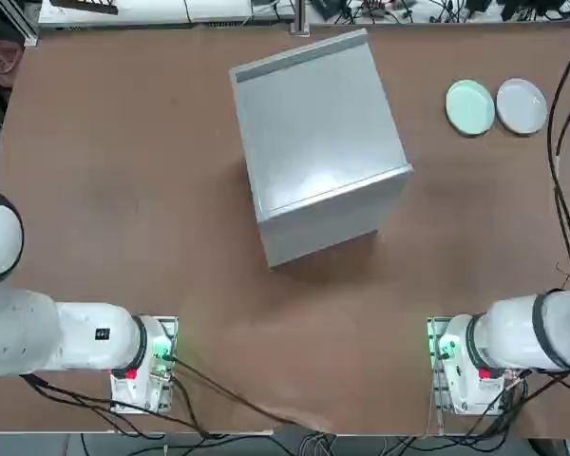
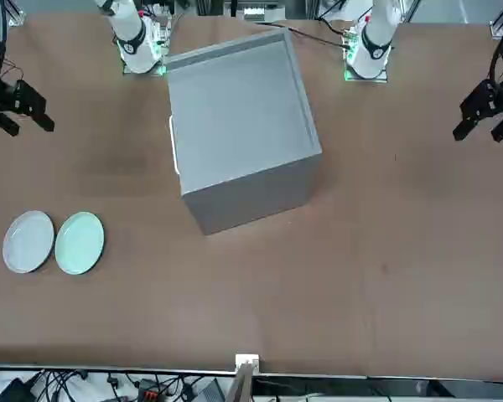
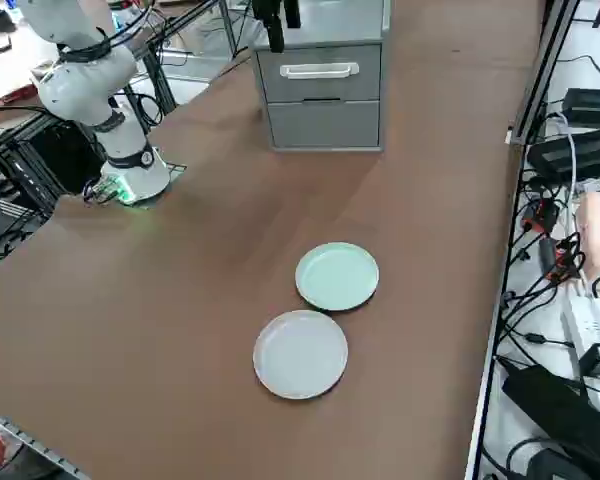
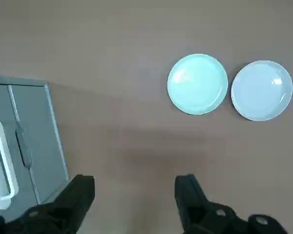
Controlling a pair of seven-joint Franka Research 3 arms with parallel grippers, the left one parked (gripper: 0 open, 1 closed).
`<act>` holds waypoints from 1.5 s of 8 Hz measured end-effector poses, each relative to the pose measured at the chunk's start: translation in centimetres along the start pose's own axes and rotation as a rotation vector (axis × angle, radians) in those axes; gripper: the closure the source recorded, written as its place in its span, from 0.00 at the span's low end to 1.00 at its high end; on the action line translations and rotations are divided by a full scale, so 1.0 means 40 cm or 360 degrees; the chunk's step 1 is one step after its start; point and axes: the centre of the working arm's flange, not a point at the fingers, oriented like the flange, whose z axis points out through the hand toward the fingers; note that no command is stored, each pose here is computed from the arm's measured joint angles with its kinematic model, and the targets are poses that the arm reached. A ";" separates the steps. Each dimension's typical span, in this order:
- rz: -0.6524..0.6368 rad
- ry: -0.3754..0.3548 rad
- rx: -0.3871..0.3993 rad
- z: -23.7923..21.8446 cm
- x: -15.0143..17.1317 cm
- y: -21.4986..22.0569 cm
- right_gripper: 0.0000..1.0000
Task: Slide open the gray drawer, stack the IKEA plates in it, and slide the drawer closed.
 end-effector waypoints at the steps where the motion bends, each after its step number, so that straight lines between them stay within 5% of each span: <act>1: 0.0000 -0.0002 0.0000 0.000 0.000 0.000 0.00; 7: 0.0003 -0.0002 0.0039 -0.002 0.008 -0.026 0.00; 12: 0.0033 -0.0097 0.0336 0.141 0.044 -0.065 0.00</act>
